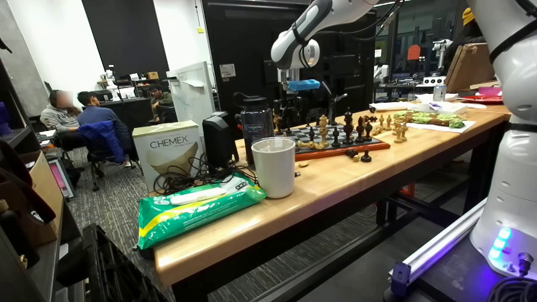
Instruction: Move a piece on the chess board
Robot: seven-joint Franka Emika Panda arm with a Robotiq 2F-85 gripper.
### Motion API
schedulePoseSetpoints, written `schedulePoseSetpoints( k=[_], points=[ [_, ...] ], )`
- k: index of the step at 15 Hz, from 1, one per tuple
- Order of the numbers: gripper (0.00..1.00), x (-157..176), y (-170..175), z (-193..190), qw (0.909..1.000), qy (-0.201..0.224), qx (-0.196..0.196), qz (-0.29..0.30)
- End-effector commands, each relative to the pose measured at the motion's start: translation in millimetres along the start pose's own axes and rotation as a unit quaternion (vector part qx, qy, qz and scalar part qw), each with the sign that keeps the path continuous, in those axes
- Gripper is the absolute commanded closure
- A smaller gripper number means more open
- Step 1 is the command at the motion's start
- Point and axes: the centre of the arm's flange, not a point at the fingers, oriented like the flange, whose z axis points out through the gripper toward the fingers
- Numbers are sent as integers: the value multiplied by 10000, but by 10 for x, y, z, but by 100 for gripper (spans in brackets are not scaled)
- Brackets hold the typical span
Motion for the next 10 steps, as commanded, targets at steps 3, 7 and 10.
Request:
schedulePoseSetpoints(
  k=[3, 7, 10],
  points=[
    [0, -35, -154, -187, 9999, 37, 35, -151],
    [0, -40, -254, -250, 9997, 63, 21, -218],
    [0, -95, -341, -343, 9996, 45, -61, -270]
  ],
)
